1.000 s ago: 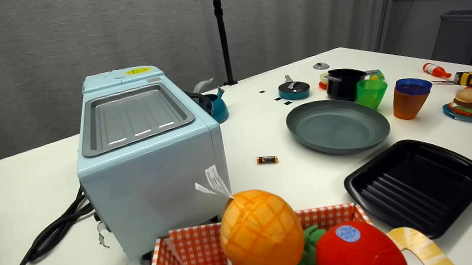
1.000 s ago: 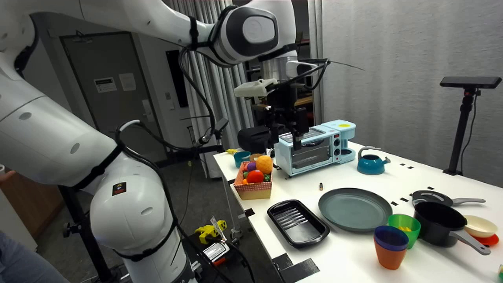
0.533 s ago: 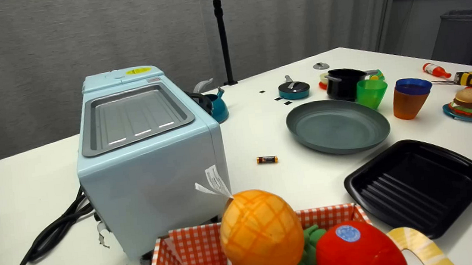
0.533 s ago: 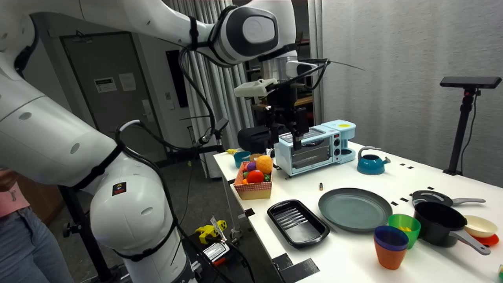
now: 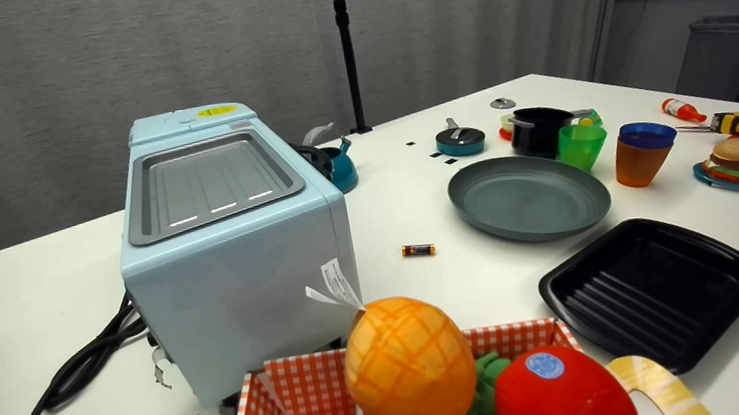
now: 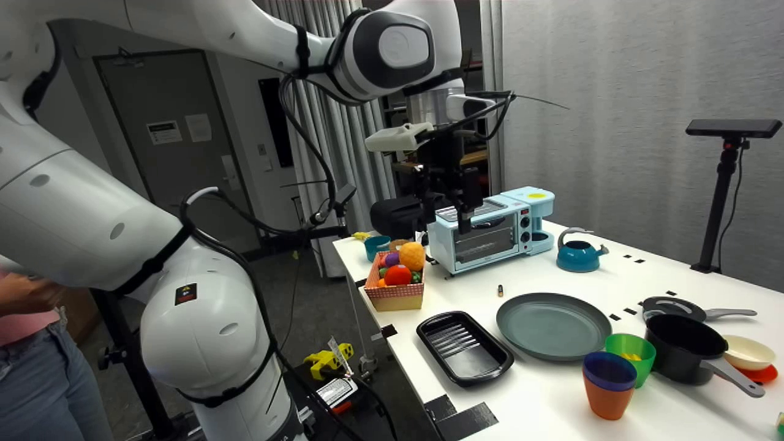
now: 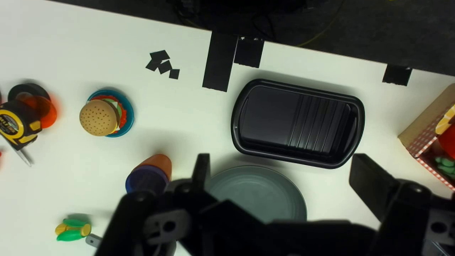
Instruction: Pour the things in the green cup onto the plate
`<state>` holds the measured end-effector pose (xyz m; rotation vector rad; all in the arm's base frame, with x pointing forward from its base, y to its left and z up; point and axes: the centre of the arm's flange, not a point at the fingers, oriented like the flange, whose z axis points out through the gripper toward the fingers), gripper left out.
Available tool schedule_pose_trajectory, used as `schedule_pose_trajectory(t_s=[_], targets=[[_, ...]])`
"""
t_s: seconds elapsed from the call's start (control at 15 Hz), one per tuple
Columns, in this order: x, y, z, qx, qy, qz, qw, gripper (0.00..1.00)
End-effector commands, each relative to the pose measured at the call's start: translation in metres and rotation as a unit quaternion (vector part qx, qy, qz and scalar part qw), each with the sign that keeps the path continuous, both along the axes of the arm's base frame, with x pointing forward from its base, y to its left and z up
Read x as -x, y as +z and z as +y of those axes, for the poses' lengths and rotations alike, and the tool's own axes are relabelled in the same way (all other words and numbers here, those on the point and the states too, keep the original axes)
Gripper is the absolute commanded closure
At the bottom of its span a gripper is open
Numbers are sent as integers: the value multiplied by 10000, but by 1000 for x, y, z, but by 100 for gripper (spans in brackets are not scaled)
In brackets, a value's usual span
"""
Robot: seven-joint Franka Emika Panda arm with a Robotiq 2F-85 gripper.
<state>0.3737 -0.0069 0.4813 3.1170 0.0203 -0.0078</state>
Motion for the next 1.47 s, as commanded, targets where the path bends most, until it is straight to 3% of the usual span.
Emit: schedule_pose_trajectory(t_s=[0.0, 0.73, 0.8, 1.4], targets=[[-21, 0, -8, -67, 68, -250, 9996, 0], [-92, -10, -49, -73, -246, -509, 9984, 0], [-74, -13, -39, -71, -261, -468, 9985, 0], [-77, -17, -38, -66, -257, -417, 9988, 0]])
